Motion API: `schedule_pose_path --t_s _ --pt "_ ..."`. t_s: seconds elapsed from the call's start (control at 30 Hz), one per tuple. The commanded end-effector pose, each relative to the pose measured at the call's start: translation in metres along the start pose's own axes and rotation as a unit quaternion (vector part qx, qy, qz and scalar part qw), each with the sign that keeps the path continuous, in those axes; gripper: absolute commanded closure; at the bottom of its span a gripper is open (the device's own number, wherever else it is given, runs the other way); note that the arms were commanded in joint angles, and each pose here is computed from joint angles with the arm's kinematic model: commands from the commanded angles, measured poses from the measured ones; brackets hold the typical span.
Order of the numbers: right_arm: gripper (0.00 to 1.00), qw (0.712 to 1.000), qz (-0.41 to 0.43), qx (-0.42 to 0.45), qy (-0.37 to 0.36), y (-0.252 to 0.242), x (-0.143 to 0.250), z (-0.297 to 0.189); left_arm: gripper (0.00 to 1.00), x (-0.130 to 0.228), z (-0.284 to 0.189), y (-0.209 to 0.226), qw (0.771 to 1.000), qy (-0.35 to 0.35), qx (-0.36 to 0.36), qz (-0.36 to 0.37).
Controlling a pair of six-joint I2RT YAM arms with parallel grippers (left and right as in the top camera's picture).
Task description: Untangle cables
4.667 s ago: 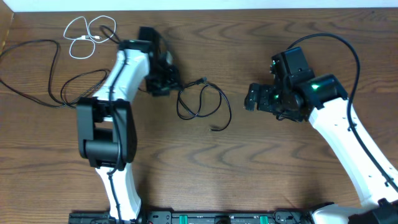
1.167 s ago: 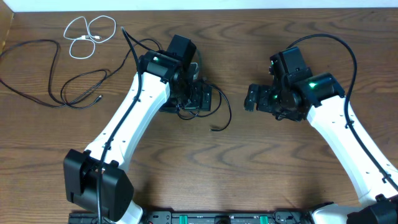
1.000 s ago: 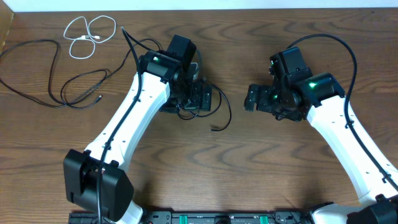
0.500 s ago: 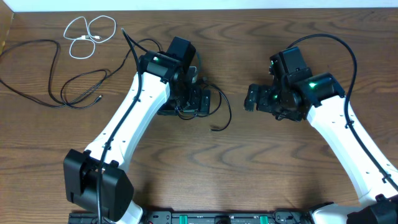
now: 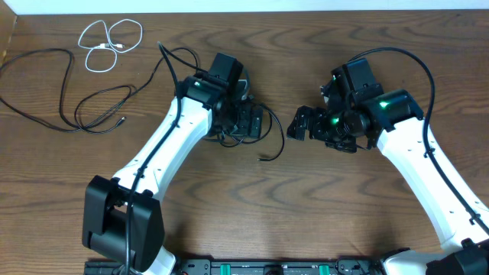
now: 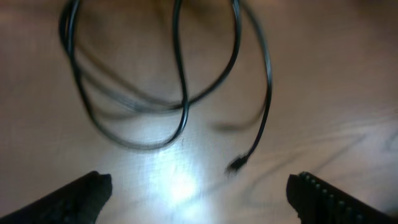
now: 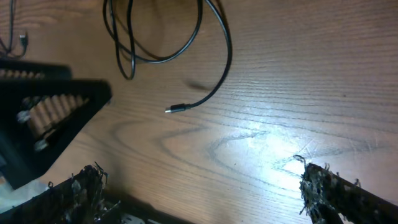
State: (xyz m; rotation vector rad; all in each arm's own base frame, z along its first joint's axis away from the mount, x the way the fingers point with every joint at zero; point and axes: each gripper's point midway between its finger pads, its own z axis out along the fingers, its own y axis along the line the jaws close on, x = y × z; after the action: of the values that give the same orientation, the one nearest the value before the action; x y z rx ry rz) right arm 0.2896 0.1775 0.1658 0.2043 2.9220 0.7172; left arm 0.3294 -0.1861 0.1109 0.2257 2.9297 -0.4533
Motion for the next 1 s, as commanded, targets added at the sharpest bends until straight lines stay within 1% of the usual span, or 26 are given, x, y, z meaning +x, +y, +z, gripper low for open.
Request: schedule_pose_path --t_s 0.0,0.07,0.3,0.4,0.43,0.5,0.6,0.67,0.73,0.83,0.87,0.9,0.97 --pt "0.01 1.000 0.000 -0.016 0.005 0.008 0.002 -0.002 0.12 0.007 0.017 -0.001 1.000 0.007 -0.005 0.019" --pt "0.01 1.000 0.000 -0.015 0.007 0.008 0.003 -0.002 0.13 0.007 0.028 -0.003 1.000 0.005 -0.003 0.026" --pt "0.01 1.000 0.003 -0.011 0.014 0.006 0.006 -0.002 0.13 0.002 0.059 -0.002 0.999 0.012 -0.006 0.031" --pt "0.01 1.000 0.005 -0.008 0.017 0.005 0.008 -0.002 0.15 0.000 0.071 0.013 0.999 0.012 -0.041 0.029" --pt "0.01 1.000 0.006 -0.007 0.019 0.004 0.009 -0.002 0.17 0.000 0.073 0.017 0.998 0.013 -0.052 0.029" --pt "0.01 1.000 0.003 -0.006 0.020 0.004 0.009 -0.002 0.27 0.001 0.076 0.018 0.998 0.017 -0.054 0.028" --pt "0.01 1.000 0.001 -0.002 0.017 0.002 0.008 -0.002 0.38 0.001 0.076 0.018 0.998 0.017 -0.053 0.028" --pt "0.01 1.000 0.001 -0.001 0.015 0.002 0.007 -0.002 0.50 0.000 0.076 0.018 0.998 0.016 -0.052 0.028" --pt "0.01 1.000 0.001 -0.001 0.015 0.002 0.007 -0.002 0.67 0.000 0.076 0.018 0.998 0.015 -0.052 0.025" --pt "0.01 1.000 0.001 0.000 0.015 0.002 0.007 -0.002 0.78 -0.001 0.075 0.014 0.999 0.015 -0.042 0.015" --pt "0.01 1.000 0.001 0.000 0.015 0.002 0.007 -0.002 0.88 0.000 0.075 0.013 0.999 0.016 -0.040 0.012" --pt "0.01 1.000 0.001 0.000 0.015 0.002 0.007 -0.002 0.92 0.000 0.075 0.012 0.999 0.016 -0.036 0.012" --pt "0.01 1.000 0.001 0.000 0.015 0.002 0.007 -0.002 0.93 -0.001 0.073 0.006 1.000 0.017 -0.022 0.012"
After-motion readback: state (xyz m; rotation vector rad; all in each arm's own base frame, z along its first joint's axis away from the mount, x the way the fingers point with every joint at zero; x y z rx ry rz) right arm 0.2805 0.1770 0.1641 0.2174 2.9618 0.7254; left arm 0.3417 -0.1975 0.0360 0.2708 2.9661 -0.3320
